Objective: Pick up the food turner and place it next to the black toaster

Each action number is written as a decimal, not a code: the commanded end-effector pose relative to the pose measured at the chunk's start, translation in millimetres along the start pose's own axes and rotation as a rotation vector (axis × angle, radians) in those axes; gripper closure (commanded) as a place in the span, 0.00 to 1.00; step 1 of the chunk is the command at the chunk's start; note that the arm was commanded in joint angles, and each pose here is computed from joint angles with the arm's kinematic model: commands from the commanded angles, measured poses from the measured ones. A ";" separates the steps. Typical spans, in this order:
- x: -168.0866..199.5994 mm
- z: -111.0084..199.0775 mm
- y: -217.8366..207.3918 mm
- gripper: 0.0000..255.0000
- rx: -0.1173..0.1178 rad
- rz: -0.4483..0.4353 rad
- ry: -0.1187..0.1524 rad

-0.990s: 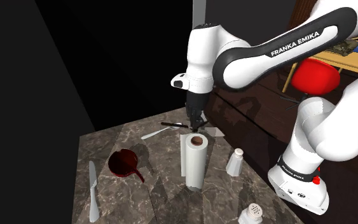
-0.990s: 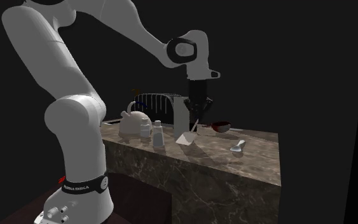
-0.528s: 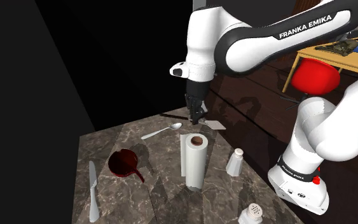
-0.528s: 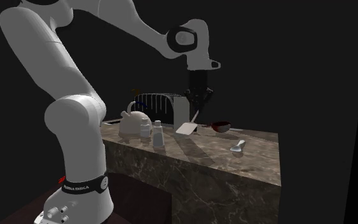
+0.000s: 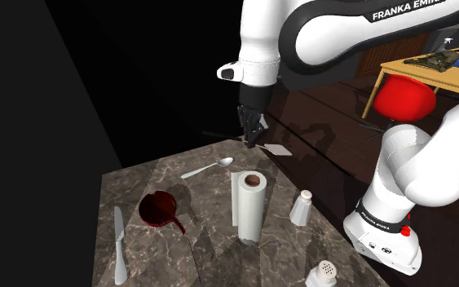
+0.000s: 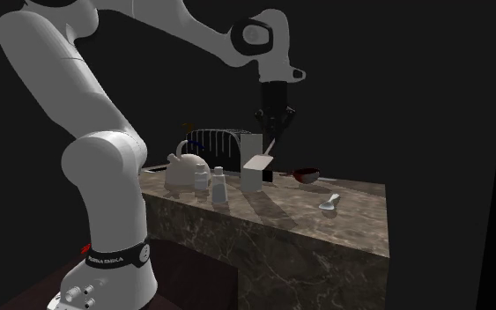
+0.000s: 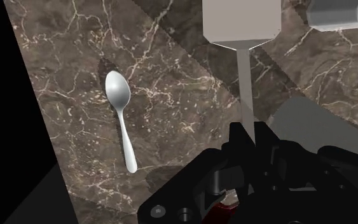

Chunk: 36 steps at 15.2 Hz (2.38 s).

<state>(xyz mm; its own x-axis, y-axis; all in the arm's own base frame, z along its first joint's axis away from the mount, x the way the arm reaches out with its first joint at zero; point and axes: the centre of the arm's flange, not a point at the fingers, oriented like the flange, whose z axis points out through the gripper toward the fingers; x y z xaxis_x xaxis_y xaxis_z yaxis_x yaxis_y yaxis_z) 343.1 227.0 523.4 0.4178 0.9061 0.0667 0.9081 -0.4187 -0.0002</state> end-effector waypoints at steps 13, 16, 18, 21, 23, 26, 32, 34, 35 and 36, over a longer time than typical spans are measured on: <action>5.3 -73.6 1.2 1.00 0.000 0.000 0.000; 6.4 -89.4 1.2 1.00 0.000 0.000 0.000; 7.1 -99.9 1.2 1.00 0.000 0.000 0.000; 7.8 -112.0 1.1 1.00 0.000 0.000 0.000; 9.3 -112.0 -25.2 1.00 0.000 0.000 0.000; 11.4 -111.9 -64.7 1.00 0.000 0.000 0.000; 15.7 -111.6 -143.8 1.00 0.000 0.000 0.000; 17.1 -111.5 -170.2 1.00 0.000 0.000 0.000; 17.8 -111.5 -183.4 1.00 0.000 0.000 0.000; 18.5 -111.5 -196.6 1.00 0.000 0.000 0.000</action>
<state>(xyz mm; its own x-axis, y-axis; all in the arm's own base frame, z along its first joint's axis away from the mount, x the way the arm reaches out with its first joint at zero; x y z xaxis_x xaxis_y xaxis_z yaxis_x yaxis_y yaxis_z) 180.9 310.7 636.6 0.4168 0.9066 0.0668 0.9086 -0.4177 -0.0002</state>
